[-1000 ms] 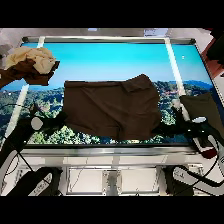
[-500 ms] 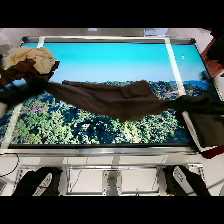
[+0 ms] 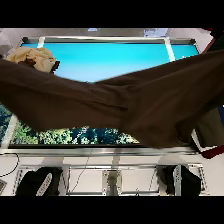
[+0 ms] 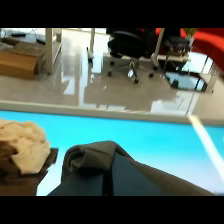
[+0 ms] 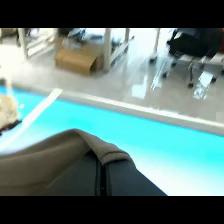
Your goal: Fold the shirts.
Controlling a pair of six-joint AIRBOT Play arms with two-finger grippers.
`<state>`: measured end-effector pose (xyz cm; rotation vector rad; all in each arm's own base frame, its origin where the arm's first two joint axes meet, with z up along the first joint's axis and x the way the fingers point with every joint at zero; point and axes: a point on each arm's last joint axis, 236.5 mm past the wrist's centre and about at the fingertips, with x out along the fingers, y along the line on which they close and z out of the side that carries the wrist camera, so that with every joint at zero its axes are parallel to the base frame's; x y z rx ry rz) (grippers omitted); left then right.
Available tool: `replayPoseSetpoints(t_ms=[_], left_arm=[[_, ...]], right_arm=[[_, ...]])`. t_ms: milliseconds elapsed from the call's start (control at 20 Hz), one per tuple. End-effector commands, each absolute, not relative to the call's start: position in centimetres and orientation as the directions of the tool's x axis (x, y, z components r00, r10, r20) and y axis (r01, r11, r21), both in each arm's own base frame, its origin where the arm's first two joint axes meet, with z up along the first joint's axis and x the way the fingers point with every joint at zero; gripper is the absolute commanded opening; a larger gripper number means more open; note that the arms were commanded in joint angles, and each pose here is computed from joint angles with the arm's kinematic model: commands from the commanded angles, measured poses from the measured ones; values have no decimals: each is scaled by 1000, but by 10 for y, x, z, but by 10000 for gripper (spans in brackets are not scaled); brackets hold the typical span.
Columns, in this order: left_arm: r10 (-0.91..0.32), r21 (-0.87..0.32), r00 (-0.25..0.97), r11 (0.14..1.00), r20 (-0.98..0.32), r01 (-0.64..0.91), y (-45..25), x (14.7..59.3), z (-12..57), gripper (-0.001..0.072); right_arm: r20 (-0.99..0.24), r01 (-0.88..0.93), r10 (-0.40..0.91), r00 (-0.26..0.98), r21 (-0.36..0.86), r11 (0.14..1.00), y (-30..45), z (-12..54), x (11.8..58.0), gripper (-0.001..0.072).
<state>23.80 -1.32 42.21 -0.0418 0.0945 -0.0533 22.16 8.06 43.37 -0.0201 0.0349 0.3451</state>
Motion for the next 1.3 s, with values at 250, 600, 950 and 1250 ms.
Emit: replayPoseSetpoints(t_ms=[250, 600, 950, 1250], left_arm=[[-32, 54, 667, 993, -745, 109, -18, 351, 205, 12], [-26, -26, 454, 1000, -891, 5, -25, 441, 27, 12], [-20, -23, 319, 1000, -948, -5, -25, 439, -36, 13], [-10, -10, 178, 1000, -984, 0, -23, 402, -59, 13]], right_arm=[[-346, -369, 551, 760, 468, 803, 37, 274, 341, 19], [-652, -166, 474, 592, 476, 863, 65, 52, 431, 20], [-749, -72, 366, 552, 395, 916, 34, -22, 451, 19], [-870, 51, 281, 405, 328, 943, -16, -51, 409, 20]])
